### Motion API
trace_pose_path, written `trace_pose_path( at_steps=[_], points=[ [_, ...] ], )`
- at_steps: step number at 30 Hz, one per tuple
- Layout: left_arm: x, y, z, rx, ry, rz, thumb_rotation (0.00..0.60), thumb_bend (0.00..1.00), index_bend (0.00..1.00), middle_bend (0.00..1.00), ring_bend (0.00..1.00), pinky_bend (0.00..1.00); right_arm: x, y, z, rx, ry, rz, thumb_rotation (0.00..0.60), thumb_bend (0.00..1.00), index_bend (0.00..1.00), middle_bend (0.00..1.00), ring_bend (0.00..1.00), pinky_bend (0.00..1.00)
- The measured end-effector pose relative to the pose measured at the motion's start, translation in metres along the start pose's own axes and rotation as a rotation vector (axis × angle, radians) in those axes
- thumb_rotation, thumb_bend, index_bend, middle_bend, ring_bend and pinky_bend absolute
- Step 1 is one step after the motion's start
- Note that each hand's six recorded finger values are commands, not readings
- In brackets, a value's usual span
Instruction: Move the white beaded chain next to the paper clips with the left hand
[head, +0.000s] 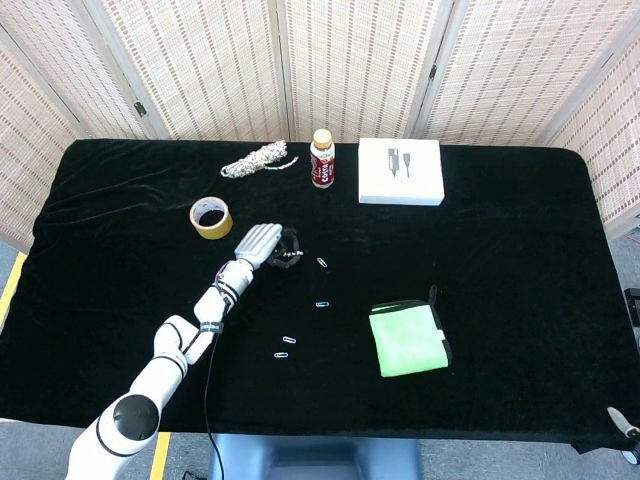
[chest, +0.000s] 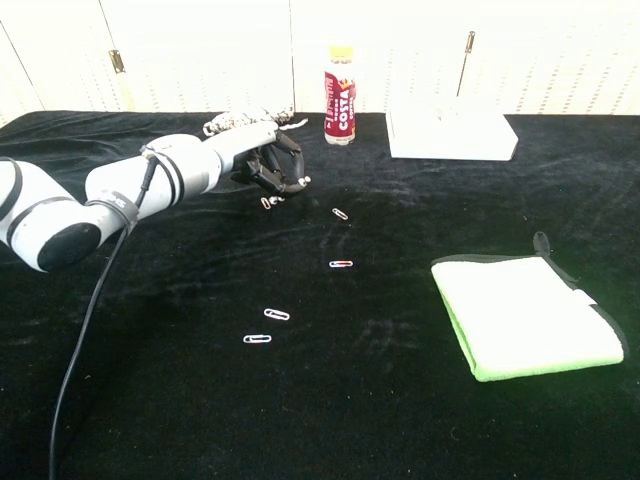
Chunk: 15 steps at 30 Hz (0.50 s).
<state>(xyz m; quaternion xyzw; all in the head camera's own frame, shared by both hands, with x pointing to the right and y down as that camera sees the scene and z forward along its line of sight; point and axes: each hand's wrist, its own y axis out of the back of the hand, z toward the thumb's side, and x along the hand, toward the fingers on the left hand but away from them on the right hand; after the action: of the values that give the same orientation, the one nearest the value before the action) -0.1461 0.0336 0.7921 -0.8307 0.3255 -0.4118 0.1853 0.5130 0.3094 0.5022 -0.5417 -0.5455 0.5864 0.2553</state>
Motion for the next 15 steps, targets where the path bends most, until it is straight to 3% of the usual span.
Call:
trace_pose_path(
  at_steps=[9, 15],
  points=[
    [-0.005, 0.001, -0.014, -0.006, 0.031, -0.007, 0.6, 0.51, 0.89, 1.0, 1.0, 1.0, -0.001, -0.002, 0.001, 0.005, -0.004, 0.003, 0.6, 0.01, 0.0, 0.0, 0.0, 0.0],
    [-0.005, 0.005, -0.01, -0.006, 0.006, 0.01, 0.6, 0.51, 0.89, 1.0, 1.0, 1.0, -0.002, -0.002, 0.001, 0.004, -0.001, 0.007, 0.6, 0.01, 0.0, 0.0, 0.0, 0.0]
  ],
)
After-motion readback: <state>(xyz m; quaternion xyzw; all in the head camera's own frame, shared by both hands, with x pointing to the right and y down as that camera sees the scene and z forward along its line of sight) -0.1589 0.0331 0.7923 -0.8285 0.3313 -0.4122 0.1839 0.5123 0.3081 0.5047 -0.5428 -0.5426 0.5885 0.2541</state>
